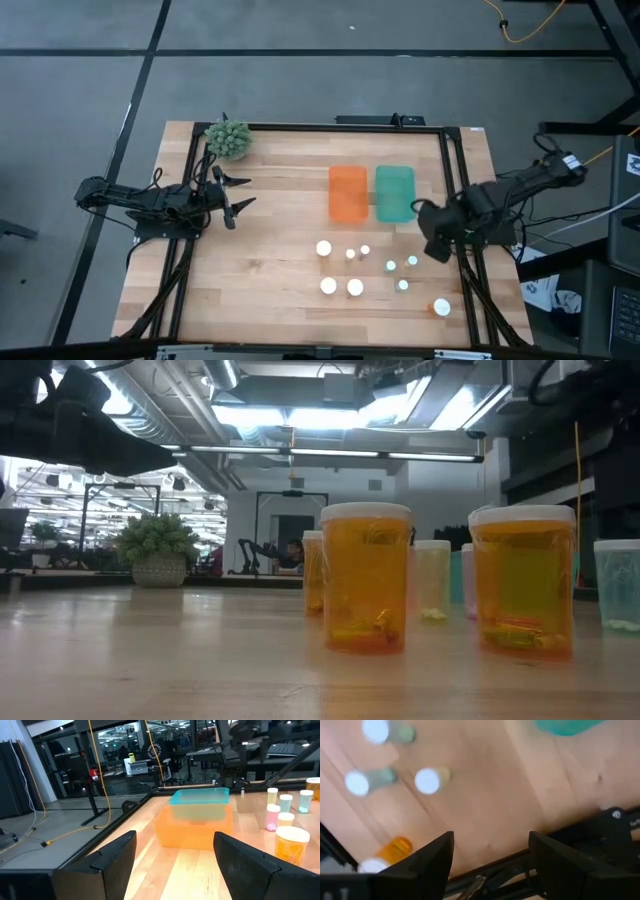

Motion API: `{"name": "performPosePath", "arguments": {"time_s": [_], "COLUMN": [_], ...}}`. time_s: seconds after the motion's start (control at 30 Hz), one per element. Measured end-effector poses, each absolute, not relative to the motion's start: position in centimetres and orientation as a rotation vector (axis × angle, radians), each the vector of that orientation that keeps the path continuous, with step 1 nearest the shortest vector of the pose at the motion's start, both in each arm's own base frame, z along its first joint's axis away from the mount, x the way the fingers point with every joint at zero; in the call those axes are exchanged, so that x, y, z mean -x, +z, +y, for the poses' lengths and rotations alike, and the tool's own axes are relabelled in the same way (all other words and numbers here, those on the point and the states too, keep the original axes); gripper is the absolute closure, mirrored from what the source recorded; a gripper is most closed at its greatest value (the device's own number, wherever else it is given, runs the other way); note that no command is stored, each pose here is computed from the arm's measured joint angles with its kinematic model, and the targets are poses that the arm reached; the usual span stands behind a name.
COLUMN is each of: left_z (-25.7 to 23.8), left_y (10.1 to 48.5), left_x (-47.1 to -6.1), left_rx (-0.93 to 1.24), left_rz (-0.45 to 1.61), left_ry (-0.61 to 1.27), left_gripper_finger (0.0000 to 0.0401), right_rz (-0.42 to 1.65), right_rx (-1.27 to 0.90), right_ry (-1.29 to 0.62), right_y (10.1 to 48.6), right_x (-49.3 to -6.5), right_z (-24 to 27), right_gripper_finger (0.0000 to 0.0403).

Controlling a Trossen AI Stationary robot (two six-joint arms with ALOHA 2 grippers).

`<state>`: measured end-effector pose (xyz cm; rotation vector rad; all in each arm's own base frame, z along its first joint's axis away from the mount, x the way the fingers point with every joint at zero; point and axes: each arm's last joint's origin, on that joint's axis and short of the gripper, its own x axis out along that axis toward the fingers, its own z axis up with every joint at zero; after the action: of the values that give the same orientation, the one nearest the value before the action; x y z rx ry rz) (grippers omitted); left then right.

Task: Pick and place medicine bottles into bin by pill shape (circle, oval)
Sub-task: Put the right small yellow pill bottle into the green bin

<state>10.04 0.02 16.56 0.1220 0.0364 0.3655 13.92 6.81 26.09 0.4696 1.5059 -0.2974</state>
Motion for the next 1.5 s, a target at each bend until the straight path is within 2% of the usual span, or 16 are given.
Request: {"name": "performPosePath", "arguments": {"time_s": [0.2, 0.37, 0.5, 0.7, 1.0, 1.23, 1.5], "left_z": [0.0, 0.0, 0.0, 0.0, 0.0, 0.0, 0.0], "left_y": [16.6, 16.6, 16.6, 16.6, 16.6, 16.6, 16.6], "left_x": [-10.0, -10.0, -10.0, -10.0, -10.0, -10.0, -10.0], "left_rx": [-0.121, -0.119, -0.117, -0.112, -0.112, -0.111, -0.111], "left_rz": [0.036, 0.036, 0.035, 0.035, 0.035, 0.034, 0.035], "left_ry": [0.366, 0.366, 0.366, 0.366, 0.366, 0.366, 0.366], "left_gripper_finger": [0.0144, 0.0144, 0.0144, 0.0144, 0.0144, 0.0144, 0.0144], "right_rz": [1.521, 1.492, 1.463, 1.440, 1.392, 1.284, 1.177], "right_rx": [-0.417, -0.432, -0.492, -0.457, -0.247, -0.118, -0.057], "right_ry": [-0.230, -0.198, -0.210, -0.249, -0.080, -0.066, 0.036], "right_y": [25.1, 22.7, 20.5, 18.8, 17.1, 16.8, 17.1], "right_x": [-13.6, -13.6, -13.6, -13.1, -13.0, -13.3, -14.2], "right_z": [10.2, 12.2, 12.6, 12.2, 11.9, 11.7, 12.4], "right_gripper_finger": [0.0144, 0.0144, 0.0144, 0.0144, 0.0144, 0.0144, 0.0144]}}
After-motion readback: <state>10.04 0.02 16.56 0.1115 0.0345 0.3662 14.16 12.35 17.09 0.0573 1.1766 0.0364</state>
